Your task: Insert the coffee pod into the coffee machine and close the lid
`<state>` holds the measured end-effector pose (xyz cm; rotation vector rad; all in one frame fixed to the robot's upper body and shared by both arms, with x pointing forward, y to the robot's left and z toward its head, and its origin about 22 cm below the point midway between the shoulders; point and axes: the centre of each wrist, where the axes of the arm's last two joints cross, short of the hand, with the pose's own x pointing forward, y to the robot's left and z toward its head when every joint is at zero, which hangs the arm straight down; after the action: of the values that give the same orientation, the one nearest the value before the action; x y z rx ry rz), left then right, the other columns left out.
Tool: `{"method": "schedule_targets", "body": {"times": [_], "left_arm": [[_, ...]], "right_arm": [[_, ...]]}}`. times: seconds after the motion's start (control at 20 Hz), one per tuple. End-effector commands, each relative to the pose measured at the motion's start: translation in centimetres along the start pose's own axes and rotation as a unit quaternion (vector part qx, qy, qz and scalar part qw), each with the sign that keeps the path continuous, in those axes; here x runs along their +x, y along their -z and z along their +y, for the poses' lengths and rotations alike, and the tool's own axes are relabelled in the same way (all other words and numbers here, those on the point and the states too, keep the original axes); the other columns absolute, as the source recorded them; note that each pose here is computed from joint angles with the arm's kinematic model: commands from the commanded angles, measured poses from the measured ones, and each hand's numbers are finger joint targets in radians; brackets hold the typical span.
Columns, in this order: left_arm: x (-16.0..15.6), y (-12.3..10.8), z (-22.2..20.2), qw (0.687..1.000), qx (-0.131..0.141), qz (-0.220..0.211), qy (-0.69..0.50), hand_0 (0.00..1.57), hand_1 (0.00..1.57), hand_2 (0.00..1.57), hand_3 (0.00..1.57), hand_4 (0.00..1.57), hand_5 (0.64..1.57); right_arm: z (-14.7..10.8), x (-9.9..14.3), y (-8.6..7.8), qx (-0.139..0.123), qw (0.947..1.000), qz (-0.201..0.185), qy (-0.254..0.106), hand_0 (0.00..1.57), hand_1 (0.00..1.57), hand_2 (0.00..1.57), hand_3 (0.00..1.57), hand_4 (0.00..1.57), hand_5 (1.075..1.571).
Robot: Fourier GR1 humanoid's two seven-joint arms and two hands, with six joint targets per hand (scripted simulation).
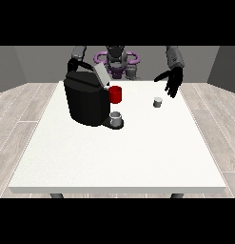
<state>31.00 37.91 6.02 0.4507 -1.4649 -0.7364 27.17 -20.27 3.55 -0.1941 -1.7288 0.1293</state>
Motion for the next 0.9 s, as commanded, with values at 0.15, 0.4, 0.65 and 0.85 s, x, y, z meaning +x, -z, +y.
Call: {"method": "schedule_targets", "body": {"times": [0.15,0.4,0.65,0.85], "left_arm": [[-2.3,0.8,-1.4,0.998,-0.036,0.028,0.052,0.00,0.00,0.00,0.00,0.00,1.571],[-0.8,3.2,-5.0,0.996,-0.034,0.036,0.079,0.00,0.00,0.42,0.00,0.00,1.571],[-1.0,4.7,-4.5,0.993,0.009,0.000,0.116,0.94,0.94,0.95,0.69,0.08,1.571],[0.3,5.6,-3.7,0.983,0.011,-0.023,0.180,1.07,1.07,1.13,0.93,0.46,1.571]], "right_arm": [[0.0,-1.3,-0.2,-0.002,0.9991,0.038,-0.017,0.00,0.00,0.00,0.00,0.00,1.571],[1.1,-1.8,0.8,0.008,0.9981,0.060,0.008,0.00,0.00,0.00,0.00,0.00,1.571],[1.1,-1.0,2.4,0.010,0.9993,0.035,0.008,0.00,0.00,0.00,0.00,0.00,1.571],[1.1,-1.4,3.0,0.010,0.9993,0.036,0.000,0.00,0.00,0.00,0.00,0.00,1.571]]}}
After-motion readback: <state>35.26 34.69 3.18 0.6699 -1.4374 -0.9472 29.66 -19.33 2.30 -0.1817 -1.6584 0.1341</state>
